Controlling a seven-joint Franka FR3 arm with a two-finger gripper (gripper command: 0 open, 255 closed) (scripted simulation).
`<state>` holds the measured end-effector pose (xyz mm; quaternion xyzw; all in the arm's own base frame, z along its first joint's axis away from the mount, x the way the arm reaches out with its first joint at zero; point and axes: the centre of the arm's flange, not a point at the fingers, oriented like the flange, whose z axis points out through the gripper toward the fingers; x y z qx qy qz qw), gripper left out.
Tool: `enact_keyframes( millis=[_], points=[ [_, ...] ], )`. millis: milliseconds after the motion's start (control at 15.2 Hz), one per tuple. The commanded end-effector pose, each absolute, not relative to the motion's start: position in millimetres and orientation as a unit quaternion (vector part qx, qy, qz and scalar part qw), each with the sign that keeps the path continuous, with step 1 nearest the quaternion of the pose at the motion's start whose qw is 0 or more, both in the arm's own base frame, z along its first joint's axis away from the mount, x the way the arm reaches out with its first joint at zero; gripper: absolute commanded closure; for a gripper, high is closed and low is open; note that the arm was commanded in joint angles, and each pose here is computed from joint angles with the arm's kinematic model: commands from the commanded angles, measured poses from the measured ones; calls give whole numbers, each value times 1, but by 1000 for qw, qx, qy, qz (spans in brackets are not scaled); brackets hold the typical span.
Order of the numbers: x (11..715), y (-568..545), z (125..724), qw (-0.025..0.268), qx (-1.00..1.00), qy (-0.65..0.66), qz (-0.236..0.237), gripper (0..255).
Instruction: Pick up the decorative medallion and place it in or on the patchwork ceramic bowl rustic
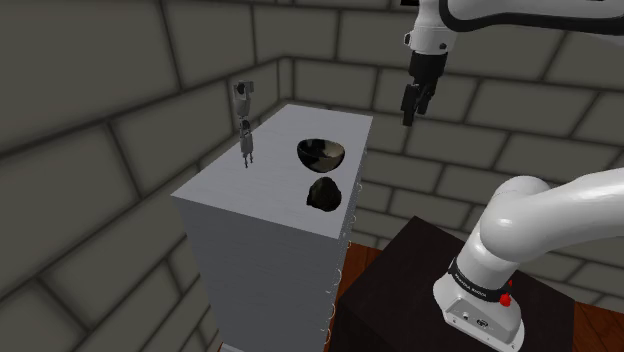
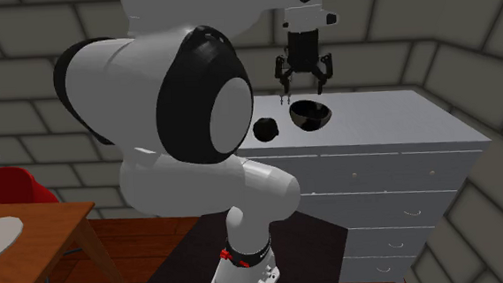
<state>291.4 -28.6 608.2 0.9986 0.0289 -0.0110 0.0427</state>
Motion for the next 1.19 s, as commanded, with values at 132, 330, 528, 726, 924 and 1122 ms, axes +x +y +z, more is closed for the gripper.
enact_keyframes(
  millis=[132, 330, 528, 726, 924, 1122],
  points=[
    [291, 2, 598, 64, 998, -13, -5, 0],
    [294, 48, 579, 96, 992, -77, 3, 0],
    [304, 91, 558, 127, 982, -139, 11, 0],
    [320, 131, 534, 158, 966, -202, 20, 0],
    [341, 167, 509, 188, 946, -263, 28, 0],
    [367, 198, 481, 217, 921, -322, 36, 0]
  ],
)
